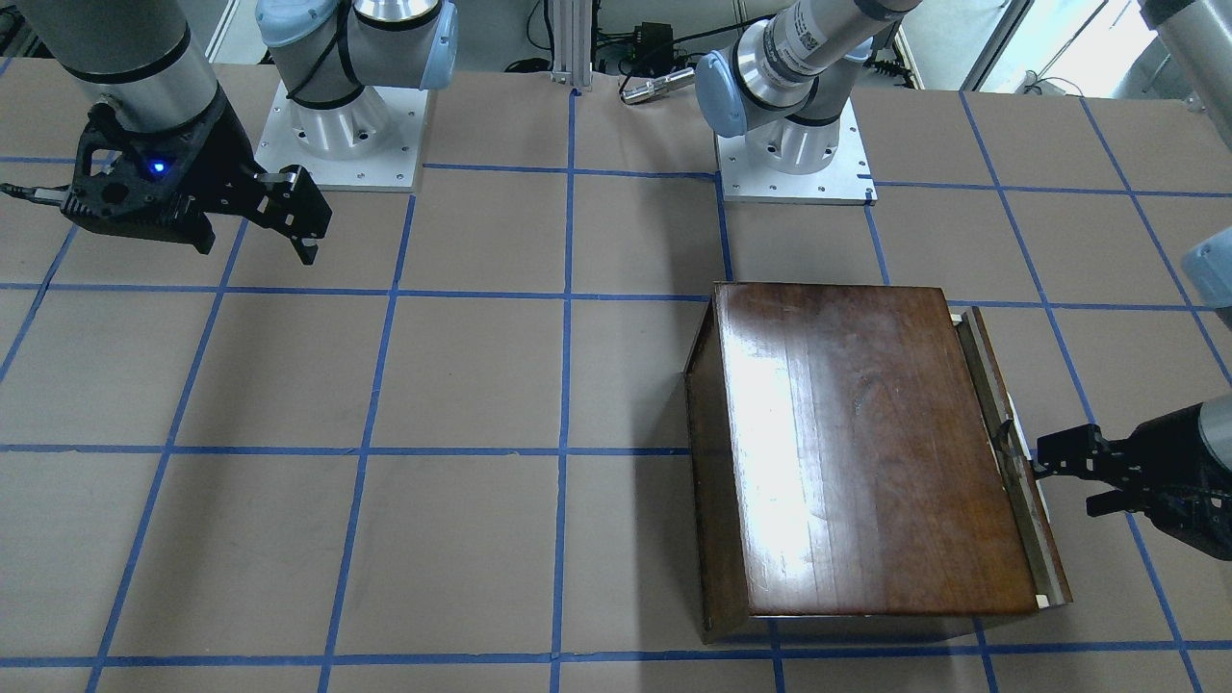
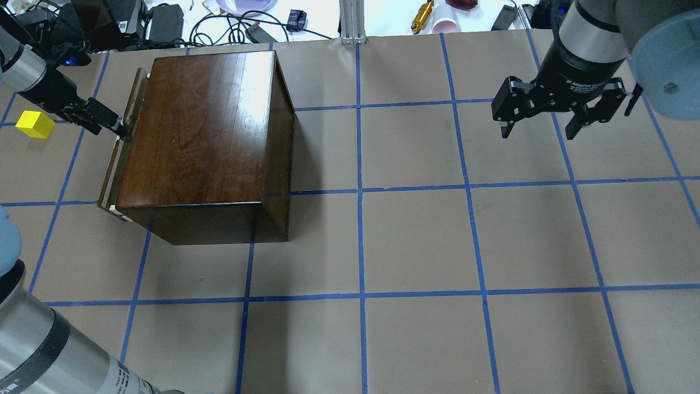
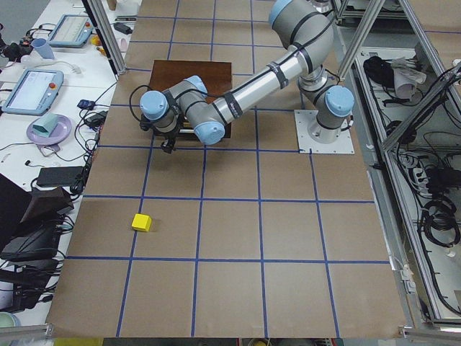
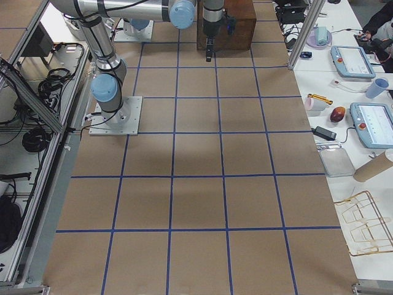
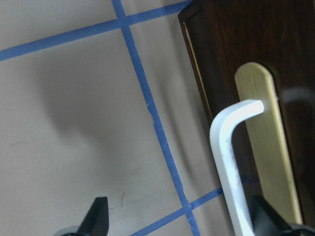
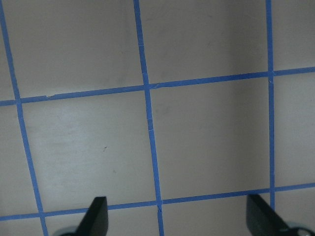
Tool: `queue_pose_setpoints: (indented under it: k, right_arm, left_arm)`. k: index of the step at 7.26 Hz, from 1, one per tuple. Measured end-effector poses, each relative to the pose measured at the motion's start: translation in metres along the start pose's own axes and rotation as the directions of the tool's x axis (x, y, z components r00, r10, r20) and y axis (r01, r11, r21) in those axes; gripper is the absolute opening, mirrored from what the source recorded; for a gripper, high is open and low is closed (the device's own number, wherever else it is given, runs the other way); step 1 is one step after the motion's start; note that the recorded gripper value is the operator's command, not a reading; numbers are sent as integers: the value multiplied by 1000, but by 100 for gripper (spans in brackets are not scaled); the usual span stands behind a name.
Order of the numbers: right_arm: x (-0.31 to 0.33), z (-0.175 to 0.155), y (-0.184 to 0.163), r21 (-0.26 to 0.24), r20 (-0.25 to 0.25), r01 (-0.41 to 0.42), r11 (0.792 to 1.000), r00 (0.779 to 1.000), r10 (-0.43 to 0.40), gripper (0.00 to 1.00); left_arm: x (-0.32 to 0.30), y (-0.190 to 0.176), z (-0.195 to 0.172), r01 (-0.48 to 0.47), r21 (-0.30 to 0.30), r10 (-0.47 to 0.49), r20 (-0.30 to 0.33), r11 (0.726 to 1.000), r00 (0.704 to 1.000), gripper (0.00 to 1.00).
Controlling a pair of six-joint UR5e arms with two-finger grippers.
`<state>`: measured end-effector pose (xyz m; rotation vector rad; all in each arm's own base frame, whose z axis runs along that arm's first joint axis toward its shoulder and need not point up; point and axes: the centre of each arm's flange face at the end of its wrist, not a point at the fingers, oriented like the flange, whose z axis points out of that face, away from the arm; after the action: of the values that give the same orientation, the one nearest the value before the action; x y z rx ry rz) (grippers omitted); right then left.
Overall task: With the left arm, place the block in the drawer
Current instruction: 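Pull the drawer outward from the cabinet with the left gripper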
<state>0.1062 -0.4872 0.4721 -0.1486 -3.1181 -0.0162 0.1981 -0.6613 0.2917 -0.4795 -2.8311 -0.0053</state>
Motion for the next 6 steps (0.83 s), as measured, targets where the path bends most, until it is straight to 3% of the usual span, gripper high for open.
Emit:
queue_pose_setpoints:
  k: [6]
  right_arm:
    - [0,0,0,0,0,0,1000,1000,0,100]
  left_arm:
    - [-24,3,-8,-31,-7,32,32,999,999,99]
